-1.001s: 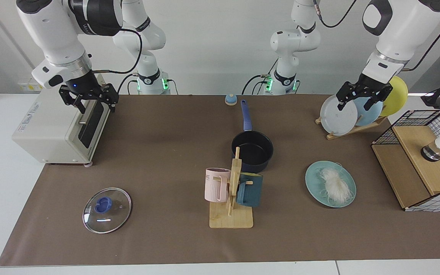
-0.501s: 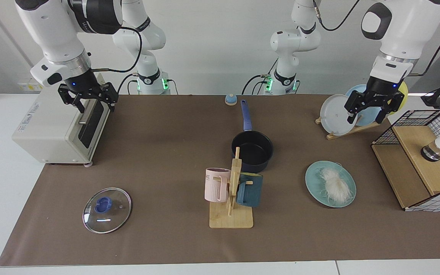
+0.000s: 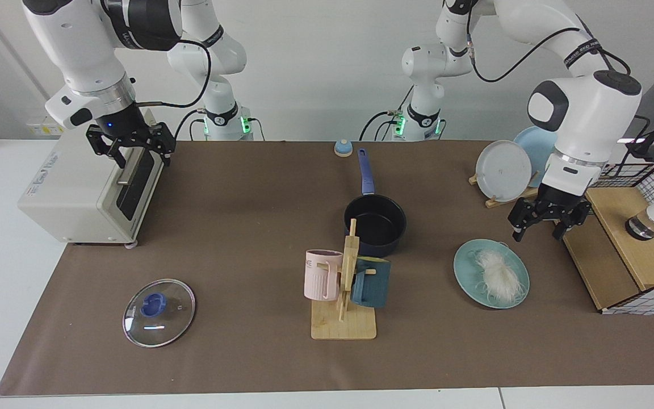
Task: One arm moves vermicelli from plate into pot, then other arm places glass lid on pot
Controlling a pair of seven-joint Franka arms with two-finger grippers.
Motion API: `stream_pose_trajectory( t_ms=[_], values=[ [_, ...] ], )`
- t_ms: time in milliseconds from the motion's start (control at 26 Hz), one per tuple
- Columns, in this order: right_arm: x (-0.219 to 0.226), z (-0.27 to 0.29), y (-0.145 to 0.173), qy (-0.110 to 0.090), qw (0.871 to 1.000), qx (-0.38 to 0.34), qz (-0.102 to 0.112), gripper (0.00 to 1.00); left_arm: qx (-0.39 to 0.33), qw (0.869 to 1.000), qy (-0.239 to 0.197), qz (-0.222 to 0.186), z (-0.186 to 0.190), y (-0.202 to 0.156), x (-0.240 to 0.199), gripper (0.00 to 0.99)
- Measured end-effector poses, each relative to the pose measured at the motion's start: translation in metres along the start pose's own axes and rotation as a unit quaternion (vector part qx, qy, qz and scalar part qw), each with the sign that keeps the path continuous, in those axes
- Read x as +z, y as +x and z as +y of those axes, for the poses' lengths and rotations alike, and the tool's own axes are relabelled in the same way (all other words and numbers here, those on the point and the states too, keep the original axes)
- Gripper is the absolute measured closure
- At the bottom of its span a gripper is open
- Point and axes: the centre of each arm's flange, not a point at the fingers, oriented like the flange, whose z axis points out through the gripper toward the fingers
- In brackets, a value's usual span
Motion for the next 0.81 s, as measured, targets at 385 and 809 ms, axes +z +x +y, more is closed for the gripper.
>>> stream_pose_trajectory(
  t_ms=[385,809],
  values=[
    [-0.003,0.0,0.0,0.0,1.0,0.0,0.003,0.0,-0.006,1.0,-0.007,-0.029,0.009,-0.003,0.111,0.0],
    [-0.004,0.0,0.0,0.0,1.0,0.0,0.005,0.0,-0.015,0.999,-0.005,-0.032,-0.003,-0.009,0.159,0.0]
  ],
)
